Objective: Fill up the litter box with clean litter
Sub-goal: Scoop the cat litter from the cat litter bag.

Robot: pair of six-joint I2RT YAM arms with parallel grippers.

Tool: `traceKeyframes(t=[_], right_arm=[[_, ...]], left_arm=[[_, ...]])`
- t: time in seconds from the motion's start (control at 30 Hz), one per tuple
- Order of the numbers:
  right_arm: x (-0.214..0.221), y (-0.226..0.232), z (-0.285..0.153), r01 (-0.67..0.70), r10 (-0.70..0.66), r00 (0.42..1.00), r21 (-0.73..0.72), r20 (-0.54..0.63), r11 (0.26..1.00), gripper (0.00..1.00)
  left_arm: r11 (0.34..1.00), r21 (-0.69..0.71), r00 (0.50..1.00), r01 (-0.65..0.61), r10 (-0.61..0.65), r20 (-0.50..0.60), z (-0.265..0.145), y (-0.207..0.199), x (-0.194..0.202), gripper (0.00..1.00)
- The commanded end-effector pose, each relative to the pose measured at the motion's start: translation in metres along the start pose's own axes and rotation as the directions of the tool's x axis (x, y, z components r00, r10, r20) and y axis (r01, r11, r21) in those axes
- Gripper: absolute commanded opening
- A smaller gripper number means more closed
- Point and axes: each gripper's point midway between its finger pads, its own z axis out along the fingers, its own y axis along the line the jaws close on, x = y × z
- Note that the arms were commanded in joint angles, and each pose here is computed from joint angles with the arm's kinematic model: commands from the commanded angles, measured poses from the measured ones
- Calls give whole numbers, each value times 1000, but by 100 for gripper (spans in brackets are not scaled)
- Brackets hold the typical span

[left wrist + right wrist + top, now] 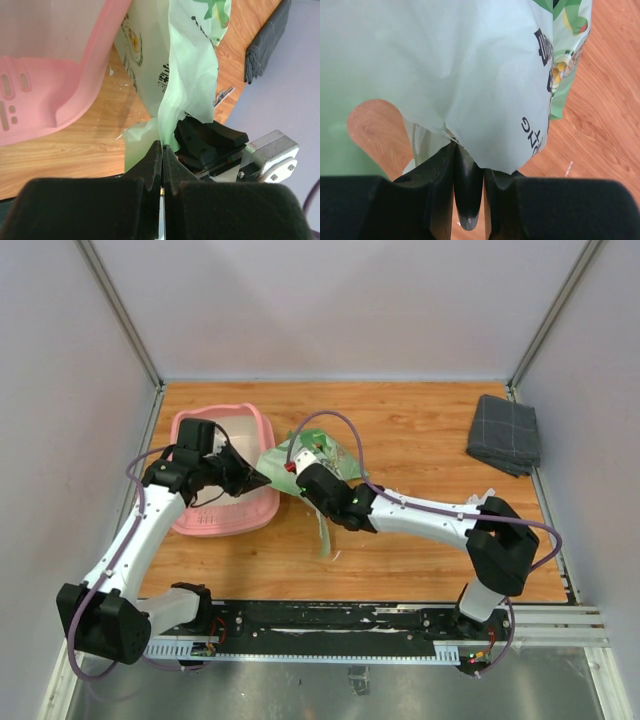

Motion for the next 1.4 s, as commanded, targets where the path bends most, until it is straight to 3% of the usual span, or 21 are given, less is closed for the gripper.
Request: traceKeyframes(t=[0.0, 0.47, 1.0, 1.37], right_arm=[[-31, 20, 20, -60, 87, 971, -128, 222, 990, 1], [-45, -3, -33, -53, 133, 889, -191, 438, 980, 1], [-8, -19, -69, -23, 106, 890, -189, 443, 982, 1], [-5, -26, -82, -37, 128, 851, -184, 509, 982, 1]], left_arm=[[1000, -11, 999, -26, 25, -38, 1, 4, 7, 0], [995, -9, 990, -100, 100, 98, -13, -43, -39, 0], [994, 7, 984, -107, 105, 142, -20, -73, -60, 0], [994, 7, 984, -111, 108, 141, -19, -86, -69, 0]])
